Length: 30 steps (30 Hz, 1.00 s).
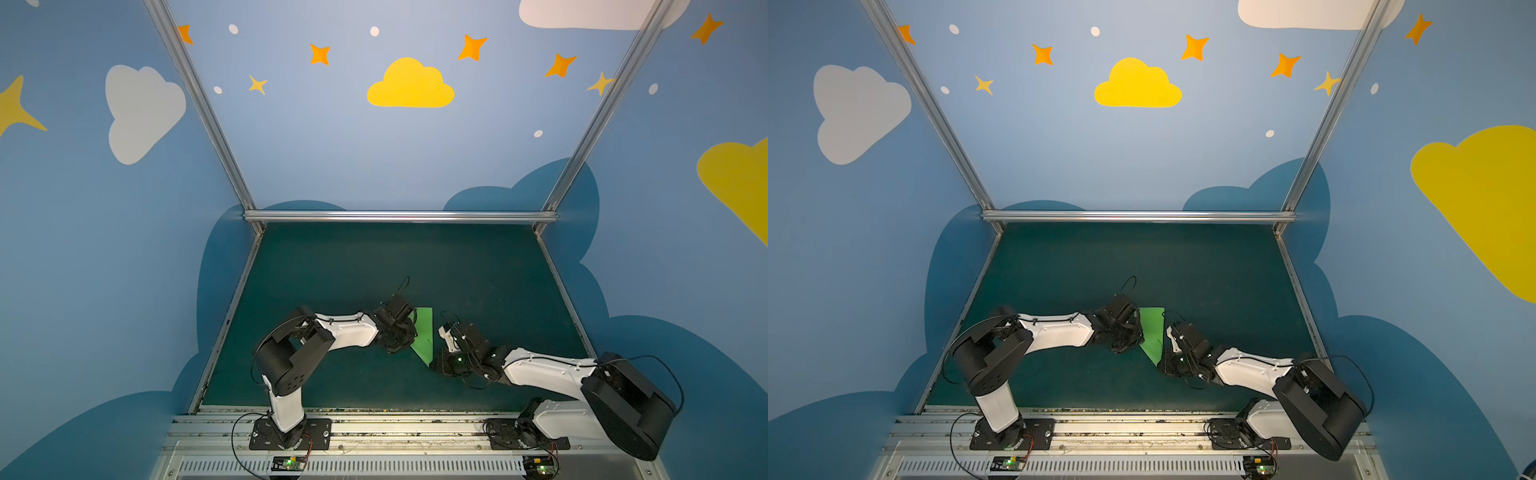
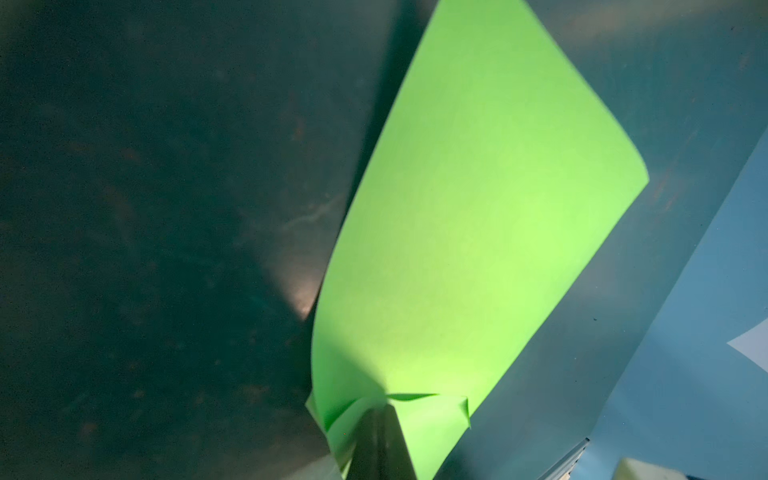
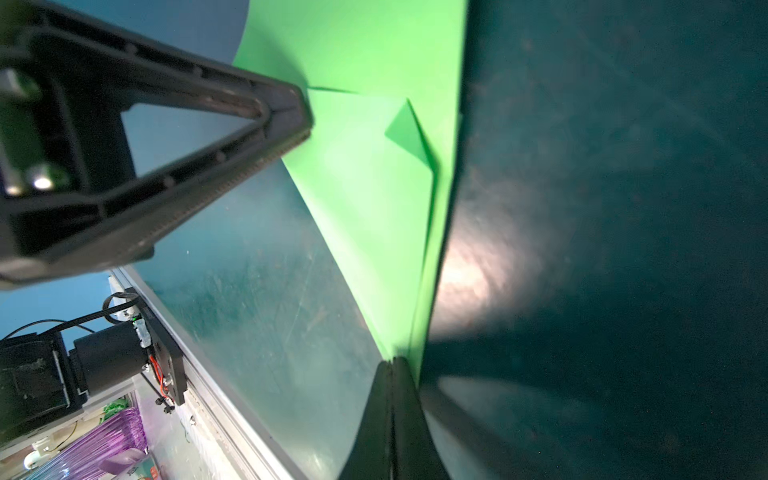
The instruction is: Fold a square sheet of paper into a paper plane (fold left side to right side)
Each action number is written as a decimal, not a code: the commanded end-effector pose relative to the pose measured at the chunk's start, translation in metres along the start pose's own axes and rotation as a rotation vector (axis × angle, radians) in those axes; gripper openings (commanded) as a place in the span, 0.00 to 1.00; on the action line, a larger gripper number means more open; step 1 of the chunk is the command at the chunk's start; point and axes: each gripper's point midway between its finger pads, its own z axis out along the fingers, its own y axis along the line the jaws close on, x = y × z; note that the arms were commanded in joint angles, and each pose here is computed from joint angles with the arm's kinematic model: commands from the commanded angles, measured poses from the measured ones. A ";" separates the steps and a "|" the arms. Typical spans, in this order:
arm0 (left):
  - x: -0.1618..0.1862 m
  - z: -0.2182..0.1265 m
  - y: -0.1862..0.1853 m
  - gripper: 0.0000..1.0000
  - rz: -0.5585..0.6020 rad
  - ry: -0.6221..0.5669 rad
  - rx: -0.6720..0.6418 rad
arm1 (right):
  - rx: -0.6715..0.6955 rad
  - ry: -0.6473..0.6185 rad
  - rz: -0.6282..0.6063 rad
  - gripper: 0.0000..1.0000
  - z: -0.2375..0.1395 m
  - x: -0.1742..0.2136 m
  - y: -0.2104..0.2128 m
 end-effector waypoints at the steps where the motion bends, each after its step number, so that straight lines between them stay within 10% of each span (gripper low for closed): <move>1: 0.006 0.011 0.060 0.04 -0.023 0.006 -0.212 | 0.162 0.104 0.075 0.00 -0.003 0.038 -0.050; 12: -0.009 -0.011 0.004 0.04 0.085 -0.016 -0.079 | 0.166 0.067 0.119 0.00 -0.017 0.037 -0.053; 18: -0.035 -0.036 -0.043 0.26 0.202 0.017 -0.016 | 0.077 0.069 0.095 0.00 -0.020 0.031 -0.029; 30: -0.073 0.001 -0.040 0.28 0.292 0.127 -0.076 | -0.012 0.065 -0.019 0.00 -0.016 0.030 0.027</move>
